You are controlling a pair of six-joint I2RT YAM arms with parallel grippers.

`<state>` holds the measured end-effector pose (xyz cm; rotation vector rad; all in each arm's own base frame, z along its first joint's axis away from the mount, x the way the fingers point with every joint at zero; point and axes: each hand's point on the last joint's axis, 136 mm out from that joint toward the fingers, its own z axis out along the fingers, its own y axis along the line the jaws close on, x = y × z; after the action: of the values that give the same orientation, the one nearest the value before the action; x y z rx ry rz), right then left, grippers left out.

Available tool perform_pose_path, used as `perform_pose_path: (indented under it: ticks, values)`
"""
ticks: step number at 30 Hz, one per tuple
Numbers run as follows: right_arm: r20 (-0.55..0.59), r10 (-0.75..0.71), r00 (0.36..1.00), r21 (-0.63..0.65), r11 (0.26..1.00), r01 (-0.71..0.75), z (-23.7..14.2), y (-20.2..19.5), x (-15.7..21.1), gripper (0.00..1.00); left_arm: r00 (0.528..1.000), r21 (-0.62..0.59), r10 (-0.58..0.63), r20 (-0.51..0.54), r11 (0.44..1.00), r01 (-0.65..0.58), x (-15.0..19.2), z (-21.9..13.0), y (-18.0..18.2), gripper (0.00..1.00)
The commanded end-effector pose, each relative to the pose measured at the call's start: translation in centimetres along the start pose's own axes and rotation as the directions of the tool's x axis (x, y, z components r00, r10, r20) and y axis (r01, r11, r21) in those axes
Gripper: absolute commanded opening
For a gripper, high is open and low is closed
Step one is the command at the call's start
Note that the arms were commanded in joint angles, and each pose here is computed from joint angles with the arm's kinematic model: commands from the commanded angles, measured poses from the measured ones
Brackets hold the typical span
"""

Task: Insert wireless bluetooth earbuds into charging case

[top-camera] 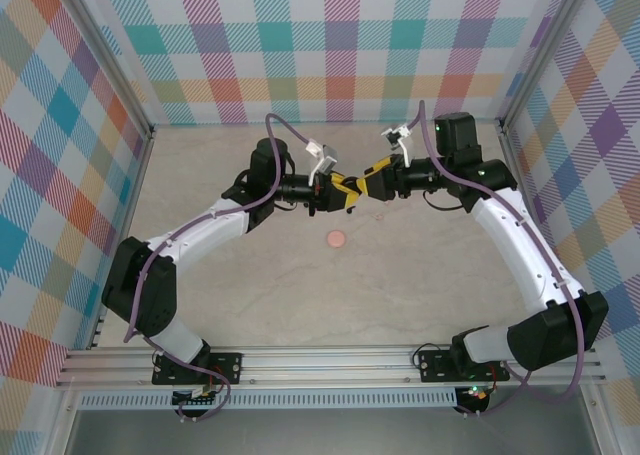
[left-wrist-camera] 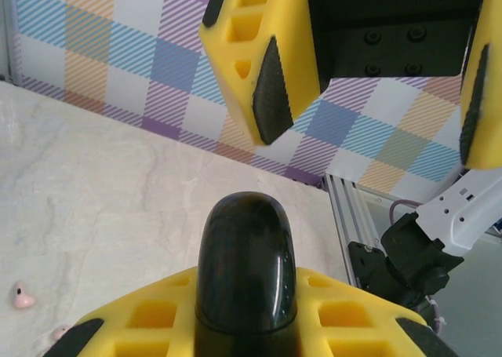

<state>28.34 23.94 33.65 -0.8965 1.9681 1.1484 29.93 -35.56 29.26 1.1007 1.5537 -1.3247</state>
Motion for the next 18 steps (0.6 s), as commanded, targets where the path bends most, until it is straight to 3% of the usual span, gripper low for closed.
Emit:
perform_pose_path:
  ticks: [1, 6, 18]
  values:
    - [-0.025, -0.015, 1.0, -0.047, 0.999, 0.014, 0.1, 0.7, 0.6, 0.55, 0.995, 0.028, 0.077, 0.059, 0.997, -0.079, -2.2, -0.6, -1.9, 0.04]
    - [-0.055, -0.011, 0.998, -0.061, 0.998, 0.007, 0.3, 0.6, 1.1, 0.57, 0.988, 0.046, 0.128, 0.083, 0.99, -0.132, -2.4, -0.7, -3.0, 0.05]
    - [-0.062, 0.004, 0.998, 0.056, 0.998, 0.0, 0.5, -1.5, 1.0, 0.57, 0.974, 0.085, 0.218, 0.064, 0.971, -0.223, -1.8, 0.0, -5.0, 0.05]
